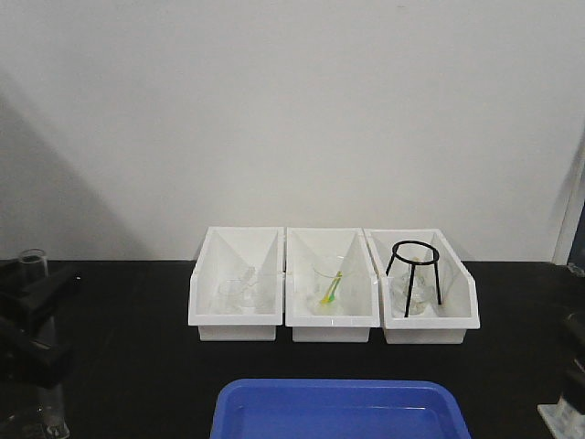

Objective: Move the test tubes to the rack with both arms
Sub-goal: 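Lift the test tube upright with the left gripper, then grasp the tube with the right gripper and release the left gripper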

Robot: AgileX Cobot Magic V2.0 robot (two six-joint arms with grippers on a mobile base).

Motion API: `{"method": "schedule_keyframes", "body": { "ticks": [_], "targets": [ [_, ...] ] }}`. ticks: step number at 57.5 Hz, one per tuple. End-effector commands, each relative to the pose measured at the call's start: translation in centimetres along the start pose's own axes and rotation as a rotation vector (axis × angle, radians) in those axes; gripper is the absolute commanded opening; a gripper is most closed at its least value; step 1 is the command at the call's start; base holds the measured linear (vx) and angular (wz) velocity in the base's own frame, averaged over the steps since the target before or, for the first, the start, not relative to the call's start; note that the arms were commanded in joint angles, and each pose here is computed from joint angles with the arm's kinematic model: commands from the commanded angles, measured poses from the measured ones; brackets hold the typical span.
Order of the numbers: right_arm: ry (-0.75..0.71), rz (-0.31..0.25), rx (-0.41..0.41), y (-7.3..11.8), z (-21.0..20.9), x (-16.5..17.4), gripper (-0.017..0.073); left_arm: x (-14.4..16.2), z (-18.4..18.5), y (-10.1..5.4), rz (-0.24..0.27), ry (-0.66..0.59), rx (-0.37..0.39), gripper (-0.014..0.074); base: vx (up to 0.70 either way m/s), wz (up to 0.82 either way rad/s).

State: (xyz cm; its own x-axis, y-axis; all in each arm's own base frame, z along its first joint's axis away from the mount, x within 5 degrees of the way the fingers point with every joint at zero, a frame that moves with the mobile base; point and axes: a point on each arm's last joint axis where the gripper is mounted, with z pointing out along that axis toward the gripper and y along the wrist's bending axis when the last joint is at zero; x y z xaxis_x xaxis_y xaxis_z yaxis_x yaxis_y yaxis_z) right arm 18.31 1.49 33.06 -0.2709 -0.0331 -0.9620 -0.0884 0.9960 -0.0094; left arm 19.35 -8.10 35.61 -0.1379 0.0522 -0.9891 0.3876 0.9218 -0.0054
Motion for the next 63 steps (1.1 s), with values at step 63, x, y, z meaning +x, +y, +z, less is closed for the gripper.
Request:
{"method": "schedule_keyframes", "body": {
  "ticks": [63],
  "targets": [
    [-0.302, -0.056, -0.777, 17.7, -1.0, -0.3, 0.0414, -1.4, 0.3, -11.7, -0.152, -0.214, 0.495, -0.002, 0.0, 0.0]
  ]
}}
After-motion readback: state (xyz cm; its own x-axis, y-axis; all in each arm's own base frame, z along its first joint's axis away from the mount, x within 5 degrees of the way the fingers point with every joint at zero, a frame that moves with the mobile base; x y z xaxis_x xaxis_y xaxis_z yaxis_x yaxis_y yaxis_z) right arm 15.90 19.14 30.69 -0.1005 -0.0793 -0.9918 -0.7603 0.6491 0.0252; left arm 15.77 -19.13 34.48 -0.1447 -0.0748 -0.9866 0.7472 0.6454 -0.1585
